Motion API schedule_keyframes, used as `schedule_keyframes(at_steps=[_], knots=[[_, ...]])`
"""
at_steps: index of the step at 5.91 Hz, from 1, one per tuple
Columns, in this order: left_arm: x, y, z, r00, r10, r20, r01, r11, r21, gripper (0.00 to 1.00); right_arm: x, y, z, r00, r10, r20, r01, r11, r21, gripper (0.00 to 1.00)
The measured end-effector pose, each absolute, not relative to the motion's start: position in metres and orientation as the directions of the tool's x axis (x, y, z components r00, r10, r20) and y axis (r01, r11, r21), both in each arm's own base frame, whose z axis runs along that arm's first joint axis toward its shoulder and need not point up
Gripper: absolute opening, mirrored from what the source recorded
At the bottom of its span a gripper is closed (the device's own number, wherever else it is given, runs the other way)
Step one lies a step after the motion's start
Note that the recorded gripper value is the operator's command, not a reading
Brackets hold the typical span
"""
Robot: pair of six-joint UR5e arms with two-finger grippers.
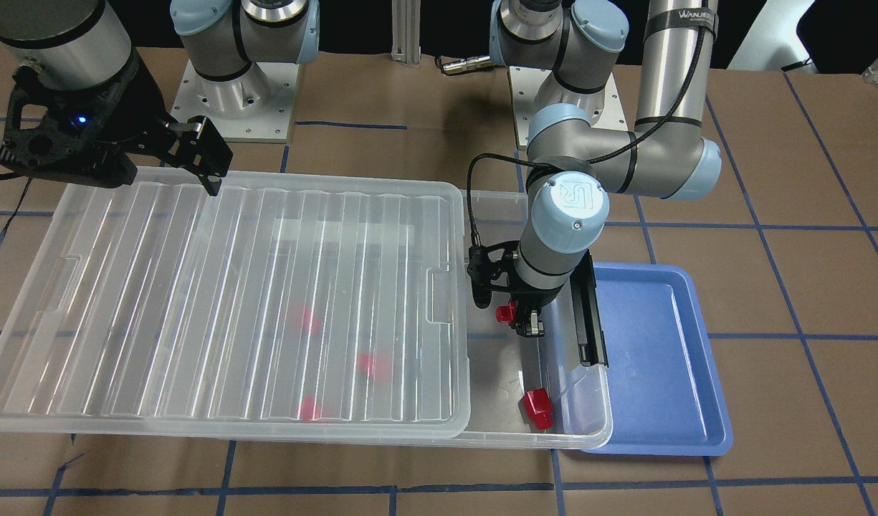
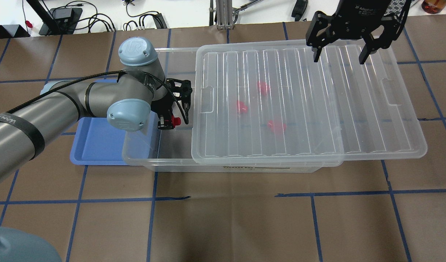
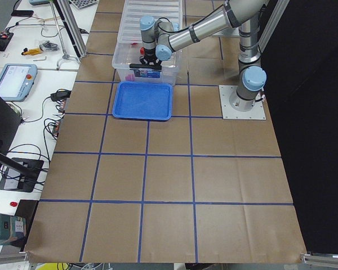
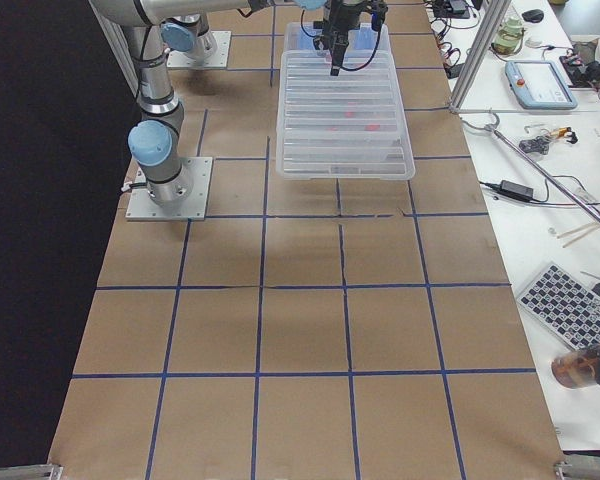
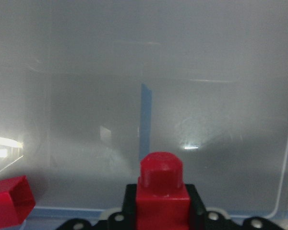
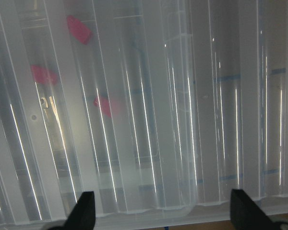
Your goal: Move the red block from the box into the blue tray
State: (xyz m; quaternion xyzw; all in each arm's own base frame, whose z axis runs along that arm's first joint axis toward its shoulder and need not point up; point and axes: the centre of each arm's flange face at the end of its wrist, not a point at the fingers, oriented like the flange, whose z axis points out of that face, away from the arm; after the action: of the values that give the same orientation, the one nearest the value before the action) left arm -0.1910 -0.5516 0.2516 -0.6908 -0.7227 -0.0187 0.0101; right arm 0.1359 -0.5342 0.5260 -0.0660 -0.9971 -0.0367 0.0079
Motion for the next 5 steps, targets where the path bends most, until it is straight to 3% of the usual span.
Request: schedule_keyframes(at_steps=[5], knots=[[-0.19, -0.55, 0.394, -0.075, 0.994, 0.08, 0.997, 0.074, 0.017, 0.04, 0.136, -0.534, 0.526, -0.991, 0.131, 0.019, 0.132, 0.989, 0.071, 1.0]])
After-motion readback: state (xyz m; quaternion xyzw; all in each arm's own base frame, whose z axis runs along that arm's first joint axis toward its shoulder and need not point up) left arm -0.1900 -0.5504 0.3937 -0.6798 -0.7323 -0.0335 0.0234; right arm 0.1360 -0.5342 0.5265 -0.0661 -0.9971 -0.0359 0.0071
